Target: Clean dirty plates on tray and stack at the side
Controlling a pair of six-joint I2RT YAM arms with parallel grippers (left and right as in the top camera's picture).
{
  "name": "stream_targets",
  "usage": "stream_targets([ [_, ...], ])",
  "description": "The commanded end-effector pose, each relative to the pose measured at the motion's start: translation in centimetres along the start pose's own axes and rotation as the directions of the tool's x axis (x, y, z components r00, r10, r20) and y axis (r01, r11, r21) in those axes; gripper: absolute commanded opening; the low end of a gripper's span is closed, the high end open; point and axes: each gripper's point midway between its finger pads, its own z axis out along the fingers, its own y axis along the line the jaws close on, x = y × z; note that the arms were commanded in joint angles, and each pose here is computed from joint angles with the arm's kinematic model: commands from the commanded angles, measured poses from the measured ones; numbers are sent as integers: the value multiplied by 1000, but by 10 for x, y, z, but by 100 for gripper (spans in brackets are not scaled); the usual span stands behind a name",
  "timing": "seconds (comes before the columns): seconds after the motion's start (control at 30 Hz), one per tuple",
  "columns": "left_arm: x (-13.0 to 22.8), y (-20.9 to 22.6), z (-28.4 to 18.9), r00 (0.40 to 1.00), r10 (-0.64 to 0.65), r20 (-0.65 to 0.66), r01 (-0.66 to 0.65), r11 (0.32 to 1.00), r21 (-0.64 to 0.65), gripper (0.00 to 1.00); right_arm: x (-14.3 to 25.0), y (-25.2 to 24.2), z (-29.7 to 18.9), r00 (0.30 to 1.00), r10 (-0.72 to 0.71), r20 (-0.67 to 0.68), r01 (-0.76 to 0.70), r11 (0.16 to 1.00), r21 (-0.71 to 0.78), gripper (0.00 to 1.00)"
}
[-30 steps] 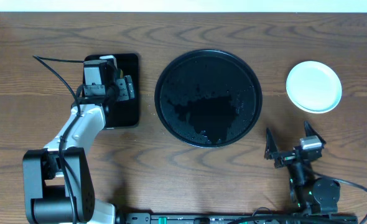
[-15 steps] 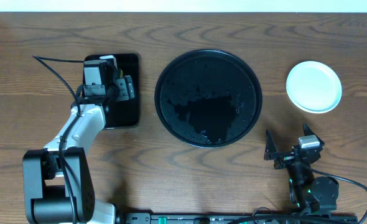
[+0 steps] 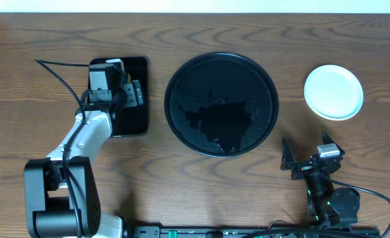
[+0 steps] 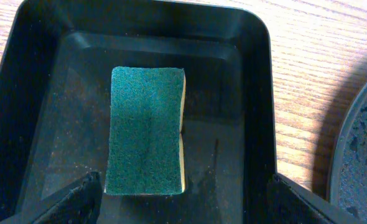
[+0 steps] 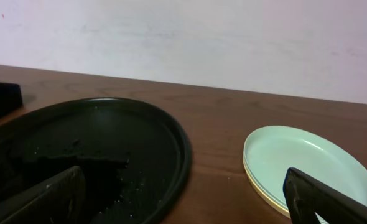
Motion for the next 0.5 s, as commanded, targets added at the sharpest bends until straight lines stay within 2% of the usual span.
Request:
stream_targets([
  [0.0,-3,4,0,1000,-4,6,4,1000,-15,85,0,-3,0,1000,18,0,-18,1000,14,99],
  [0.23,6,0,-18,1000,4,-16,-4,1000,-13,85,0,-3,0,1000,18,0,-18,1000,14,99],
  [0.37,4,-2,-54,1000,4,-12,-4,1000,-13,85,0,-3,0,1000,18,0,-18,1000,14,99],
  [0.47,-8,-4,-94,999,6,48,-6,1000,-5,85,0,-3,0,1000,18,0,-18,1000,14,99],
])
